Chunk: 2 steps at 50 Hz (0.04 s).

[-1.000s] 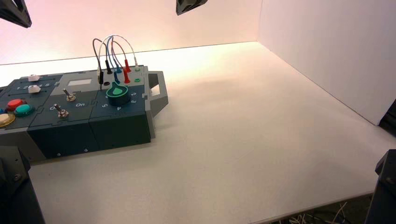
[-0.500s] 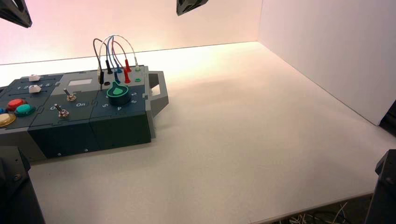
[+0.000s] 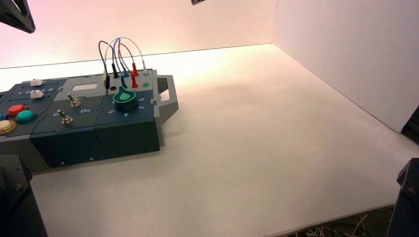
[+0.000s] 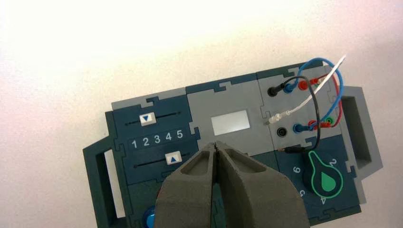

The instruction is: Flip the bottom switch off with the left gripper.

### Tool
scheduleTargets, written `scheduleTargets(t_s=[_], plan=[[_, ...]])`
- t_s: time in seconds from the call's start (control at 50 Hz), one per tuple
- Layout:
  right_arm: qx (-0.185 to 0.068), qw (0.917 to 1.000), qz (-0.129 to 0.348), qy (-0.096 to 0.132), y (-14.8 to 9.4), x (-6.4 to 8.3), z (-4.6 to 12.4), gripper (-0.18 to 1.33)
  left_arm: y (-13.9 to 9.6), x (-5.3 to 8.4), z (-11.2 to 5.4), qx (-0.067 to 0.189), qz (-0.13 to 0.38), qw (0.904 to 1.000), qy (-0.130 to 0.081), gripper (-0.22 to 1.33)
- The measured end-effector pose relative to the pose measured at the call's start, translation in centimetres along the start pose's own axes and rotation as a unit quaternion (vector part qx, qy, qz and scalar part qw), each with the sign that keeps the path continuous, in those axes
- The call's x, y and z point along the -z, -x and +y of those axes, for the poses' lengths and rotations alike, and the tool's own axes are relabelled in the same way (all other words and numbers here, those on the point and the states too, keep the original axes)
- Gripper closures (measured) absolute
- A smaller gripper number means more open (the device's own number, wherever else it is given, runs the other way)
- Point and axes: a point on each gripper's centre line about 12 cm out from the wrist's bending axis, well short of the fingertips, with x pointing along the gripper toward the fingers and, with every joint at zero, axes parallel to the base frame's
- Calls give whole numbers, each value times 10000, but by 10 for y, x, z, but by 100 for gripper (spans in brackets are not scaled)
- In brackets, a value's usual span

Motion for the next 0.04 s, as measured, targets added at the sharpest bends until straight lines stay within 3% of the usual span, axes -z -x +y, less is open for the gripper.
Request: scheduleTargets(t_s=[0.04], plan=[[2,10000,6,-5,0,0,-1,129,0,0,0,2,7,10000,0,129]])
